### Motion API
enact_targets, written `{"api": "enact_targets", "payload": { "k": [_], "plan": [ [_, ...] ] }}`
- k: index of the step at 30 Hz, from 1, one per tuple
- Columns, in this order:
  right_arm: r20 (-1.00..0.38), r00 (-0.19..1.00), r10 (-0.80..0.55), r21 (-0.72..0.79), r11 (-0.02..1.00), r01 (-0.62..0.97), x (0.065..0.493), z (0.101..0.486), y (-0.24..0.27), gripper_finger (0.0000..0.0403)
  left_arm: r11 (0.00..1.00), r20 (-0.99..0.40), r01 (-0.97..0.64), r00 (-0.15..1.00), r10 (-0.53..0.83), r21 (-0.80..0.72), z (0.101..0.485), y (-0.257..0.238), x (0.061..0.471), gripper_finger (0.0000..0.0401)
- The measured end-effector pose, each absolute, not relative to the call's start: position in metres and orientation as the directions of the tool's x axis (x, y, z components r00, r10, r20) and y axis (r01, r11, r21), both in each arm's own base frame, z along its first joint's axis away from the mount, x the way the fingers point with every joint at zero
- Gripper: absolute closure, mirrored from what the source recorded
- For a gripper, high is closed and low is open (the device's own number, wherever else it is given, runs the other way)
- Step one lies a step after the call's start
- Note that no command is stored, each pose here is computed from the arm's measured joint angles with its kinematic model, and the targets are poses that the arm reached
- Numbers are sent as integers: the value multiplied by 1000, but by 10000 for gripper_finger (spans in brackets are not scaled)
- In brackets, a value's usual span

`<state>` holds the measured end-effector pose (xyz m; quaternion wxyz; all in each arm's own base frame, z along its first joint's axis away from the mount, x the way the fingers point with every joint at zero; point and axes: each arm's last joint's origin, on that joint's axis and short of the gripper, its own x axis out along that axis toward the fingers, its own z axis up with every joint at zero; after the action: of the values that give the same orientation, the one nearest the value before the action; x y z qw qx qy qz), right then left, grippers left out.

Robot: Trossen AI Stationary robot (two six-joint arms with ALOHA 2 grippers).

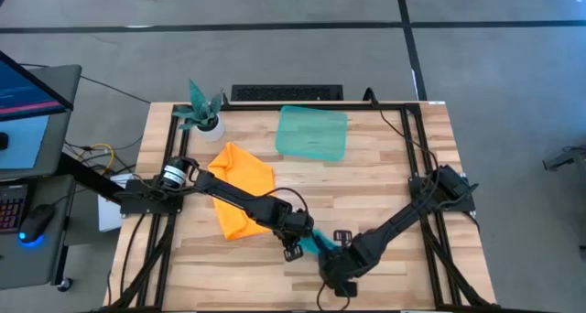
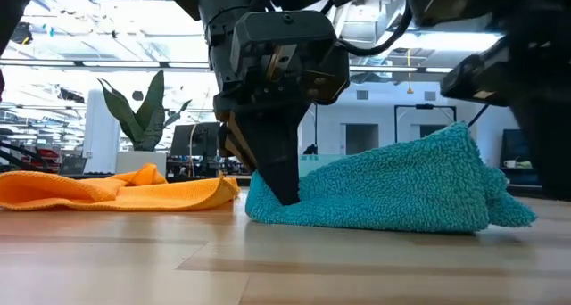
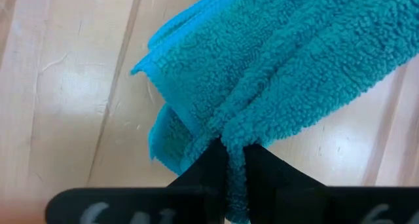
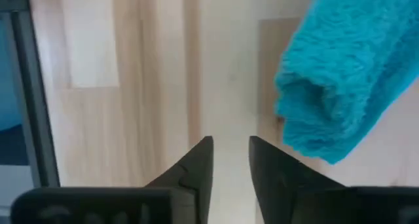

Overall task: Roll microfiber towels into tight, uniform cylinder then place into a basket
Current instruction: Roll the blue microfiber towel

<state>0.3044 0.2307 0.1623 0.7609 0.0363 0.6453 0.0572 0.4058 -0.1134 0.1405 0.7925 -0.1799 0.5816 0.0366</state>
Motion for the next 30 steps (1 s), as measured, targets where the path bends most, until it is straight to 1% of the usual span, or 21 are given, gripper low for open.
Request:
{"api": "enact_targets", "payload": {
  "k": [4, 6, 8, 11, 13, 15, 17, 20, 24, 30],
  "plan": [
    [-971, 184, 154, 148, 988, -50, 305, 163, 234, 269, 933, -935, -266, 321, -153, -244, 140, -114, 406, 379],
    [-956, 228, 185, 162, 980, -115, 307, 164, 241, 270, 933, -935, -266, 321, -153, -244, 140, -114, 406, 379],
    [-928, 303, 218, 155, 964, -217, 310, 167, 249, 274, 933, -935, -265, 321, -154, -245, 140, -114, 406, 379],
    [-877, 445, 180, 41, 951, -306, 315, 172, 257, 283, 934, -934, -262, 321, -155, -245, 140, -114, 406, 379],
    [-856, 502, 118, -48, 951, -305, 317, 173, 256, 289, 934, -934, -261, 321, -155, -245, 140, -114, 406, 379],
    [-847, 529, 49, -114, 956, -271, 318, 172, 252, 293, 934, -934, -261, 321, -156, -246, 140, -114, 406, 379],
    [-847, 532, 2, -145, 961, -236, 320, 172, 247, 297, 934, -934, -260, 321, -157, -247, 140, -114, 406, 379],
    [-857, 515, -21, -138, 972, -190, 321, 166, 238, 301, 936, -934, -253, 321, -159, -246, 140, -114, 406, 379],
    [-888, 455, -69, -141, 982, -126, 315, 150, 225, 302, 938, -934, -246, 321, -159, -244, 140, -114, 406, 379],
    [-906, 404, -129, -125, 991, 36, 312, 140, 212, 301, 938, -934, -246, 321, -160, -245, 140, -114, 406, 379]
  ]
}}
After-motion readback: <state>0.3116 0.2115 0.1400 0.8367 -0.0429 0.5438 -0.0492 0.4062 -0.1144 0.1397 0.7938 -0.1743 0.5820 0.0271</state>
